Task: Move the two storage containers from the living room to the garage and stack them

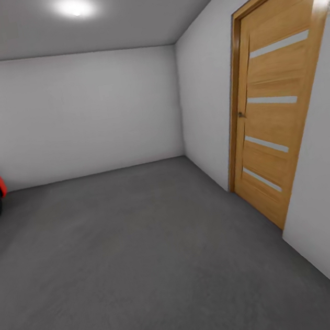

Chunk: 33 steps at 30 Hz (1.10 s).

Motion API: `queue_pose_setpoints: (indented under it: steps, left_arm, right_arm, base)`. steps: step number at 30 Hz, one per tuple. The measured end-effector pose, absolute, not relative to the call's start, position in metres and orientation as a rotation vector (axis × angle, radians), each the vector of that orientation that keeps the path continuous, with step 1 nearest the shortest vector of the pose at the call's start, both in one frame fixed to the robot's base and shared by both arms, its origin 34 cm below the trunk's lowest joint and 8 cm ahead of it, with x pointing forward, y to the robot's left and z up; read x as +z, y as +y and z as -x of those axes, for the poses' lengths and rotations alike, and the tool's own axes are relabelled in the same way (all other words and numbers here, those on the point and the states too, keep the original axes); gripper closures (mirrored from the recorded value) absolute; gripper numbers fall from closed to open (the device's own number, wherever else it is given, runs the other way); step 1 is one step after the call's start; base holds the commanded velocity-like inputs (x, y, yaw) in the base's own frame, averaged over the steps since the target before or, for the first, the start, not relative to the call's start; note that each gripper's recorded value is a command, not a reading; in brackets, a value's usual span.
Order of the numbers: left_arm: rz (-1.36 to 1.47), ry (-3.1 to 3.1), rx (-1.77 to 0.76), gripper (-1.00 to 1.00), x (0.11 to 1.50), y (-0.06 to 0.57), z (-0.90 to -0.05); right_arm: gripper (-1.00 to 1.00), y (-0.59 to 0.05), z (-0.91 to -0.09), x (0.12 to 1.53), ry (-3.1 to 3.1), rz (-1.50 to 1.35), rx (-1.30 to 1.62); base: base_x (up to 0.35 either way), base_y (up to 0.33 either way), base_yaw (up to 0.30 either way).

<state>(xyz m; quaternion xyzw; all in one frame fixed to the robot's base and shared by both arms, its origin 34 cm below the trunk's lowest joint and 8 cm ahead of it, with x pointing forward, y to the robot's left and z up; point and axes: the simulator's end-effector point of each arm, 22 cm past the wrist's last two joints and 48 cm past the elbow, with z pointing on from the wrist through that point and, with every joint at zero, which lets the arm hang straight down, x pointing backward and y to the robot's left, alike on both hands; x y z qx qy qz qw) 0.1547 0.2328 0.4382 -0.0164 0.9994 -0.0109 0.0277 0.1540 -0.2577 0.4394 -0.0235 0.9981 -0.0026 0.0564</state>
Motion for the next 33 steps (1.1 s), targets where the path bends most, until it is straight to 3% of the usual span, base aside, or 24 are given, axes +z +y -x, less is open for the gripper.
queue_pose_setpoints:
  steps: [33]
  left_arm:
    - [0.053,3.087,-0.034,-1.0,0.4382,0.2328,-0.1544]
  right_arm:
    - [-1.0,-0.2578,-0.154,0.4394,3.028,0.071,-0.008]
  base:
    - [0.294,0.225,-0.244]
